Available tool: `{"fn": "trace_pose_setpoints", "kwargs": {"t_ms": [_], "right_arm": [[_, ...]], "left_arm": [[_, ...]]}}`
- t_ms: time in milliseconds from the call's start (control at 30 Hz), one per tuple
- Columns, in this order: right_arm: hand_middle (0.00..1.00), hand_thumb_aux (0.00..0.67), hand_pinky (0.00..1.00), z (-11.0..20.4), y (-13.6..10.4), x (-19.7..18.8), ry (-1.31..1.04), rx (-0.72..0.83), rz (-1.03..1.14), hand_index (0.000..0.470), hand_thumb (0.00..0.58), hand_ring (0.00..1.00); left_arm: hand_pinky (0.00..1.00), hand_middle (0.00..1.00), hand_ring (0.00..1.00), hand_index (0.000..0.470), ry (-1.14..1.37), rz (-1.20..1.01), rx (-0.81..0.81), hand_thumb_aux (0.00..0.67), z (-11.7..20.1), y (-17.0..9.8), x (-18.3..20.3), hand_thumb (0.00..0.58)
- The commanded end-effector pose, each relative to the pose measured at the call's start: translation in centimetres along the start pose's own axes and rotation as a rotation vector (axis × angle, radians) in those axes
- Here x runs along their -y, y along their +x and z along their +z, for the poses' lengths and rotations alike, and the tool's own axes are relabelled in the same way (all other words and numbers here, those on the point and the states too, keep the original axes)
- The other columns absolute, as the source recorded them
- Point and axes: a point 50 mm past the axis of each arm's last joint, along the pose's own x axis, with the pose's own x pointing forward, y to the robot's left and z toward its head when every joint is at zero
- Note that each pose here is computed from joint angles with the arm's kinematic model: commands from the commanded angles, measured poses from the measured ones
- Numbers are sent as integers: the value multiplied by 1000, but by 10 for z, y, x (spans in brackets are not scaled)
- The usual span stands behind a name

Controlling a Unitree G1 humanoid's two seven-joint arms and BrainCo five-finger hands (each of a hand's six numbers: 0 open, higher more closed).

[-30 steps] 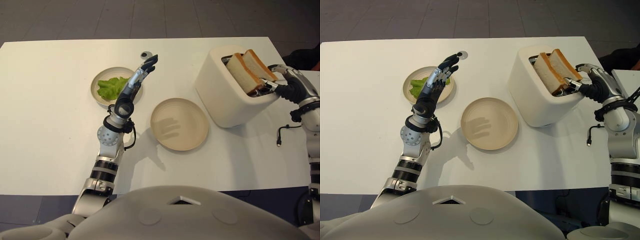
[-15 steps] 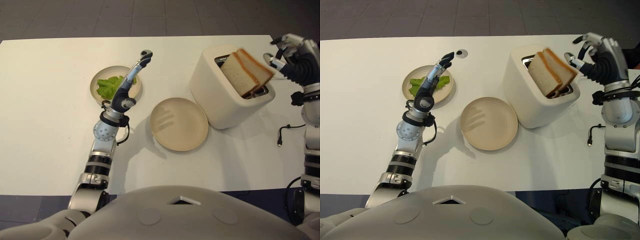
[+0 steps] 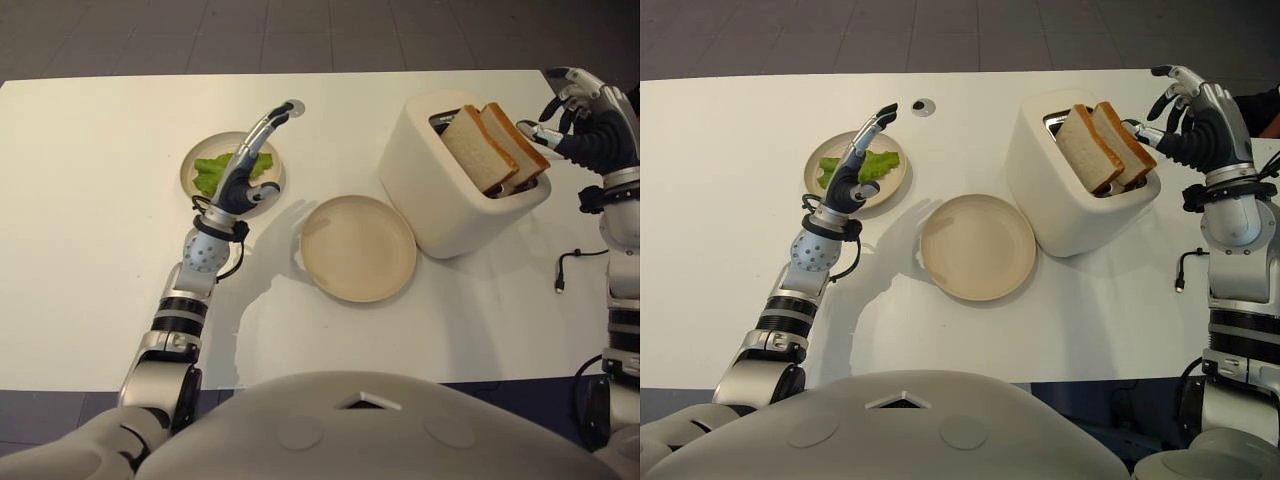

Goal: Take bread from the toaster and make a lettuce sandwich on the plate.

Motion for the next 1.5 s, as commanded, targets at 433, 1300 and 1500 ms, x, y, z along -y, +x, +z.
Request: {"fn": "trace_pose_setpoints", "kwargs": {"t_ms": [433, 1300, 1500], "right_arm": [[0, 405, 0, -17, -31, -9, -58, -43, 356, 284, 489, 0], [0, 670, 0, -12, -11, -19, 36, 0, 229, 470, 580, 0], [302, 670, 302, 1, -2, 12, 148, 94, -2, 470, 580, 302]], "left_arm": [[0, 0, 0, 0, -11, -23, -7, 0, -1, -4, 7, 0], [0, 0, 0, 0, -22, -26, -23, 0, -3, -5, 12, 0], [0, 0, 0, 0, 0, -14, -53, 0, -8, -5, 9, 0]]}}
